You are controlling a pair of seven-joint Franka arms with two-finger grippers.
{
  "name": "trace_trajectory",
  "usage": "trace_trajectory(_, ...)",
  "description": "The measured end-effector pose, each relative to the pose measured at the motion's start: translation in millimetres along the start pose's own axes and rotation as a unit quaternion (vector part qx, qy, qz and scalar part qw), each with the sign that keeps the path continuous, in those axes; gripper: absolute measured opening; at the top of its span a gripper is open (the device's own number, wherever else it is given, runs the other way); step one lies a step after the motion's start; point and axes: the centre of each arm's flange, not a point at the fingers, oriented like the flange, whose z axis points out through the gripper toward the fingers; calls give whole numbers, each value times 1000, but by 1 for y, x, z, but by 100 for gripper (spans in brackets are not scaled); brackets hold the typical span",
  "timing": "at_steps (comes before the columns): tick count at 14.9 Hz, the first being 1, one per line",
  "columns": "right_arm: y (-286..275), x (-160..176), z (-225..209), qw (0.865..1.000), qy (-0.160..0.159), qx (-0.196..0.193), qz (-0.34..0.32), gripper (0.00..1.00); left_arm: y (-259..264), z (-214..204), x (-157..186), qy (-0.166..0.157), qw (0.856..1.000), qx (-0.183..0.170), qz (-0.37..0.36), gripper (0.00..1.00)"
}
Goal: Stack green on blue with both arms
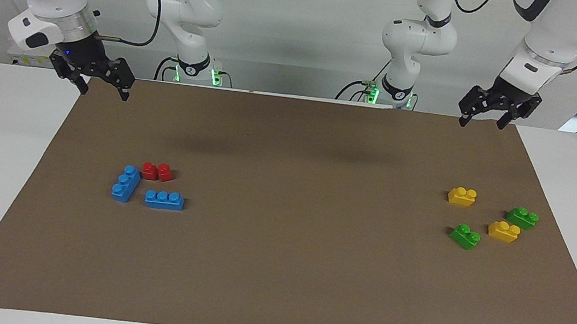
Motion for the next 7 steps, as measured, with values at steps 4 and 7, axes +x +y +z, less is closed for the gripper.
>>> trace_trajectory(4, -2, 0, 0, 1000, 1, 0, -2, 100, 0, 0, -3, -6, 1000, 0, 0, 100)
trace_trajectory(7, -1, 4, -1, 1000, 17, 0, 6, 100, -2, 0, -3, -6, 1000, 0, -11, 100)
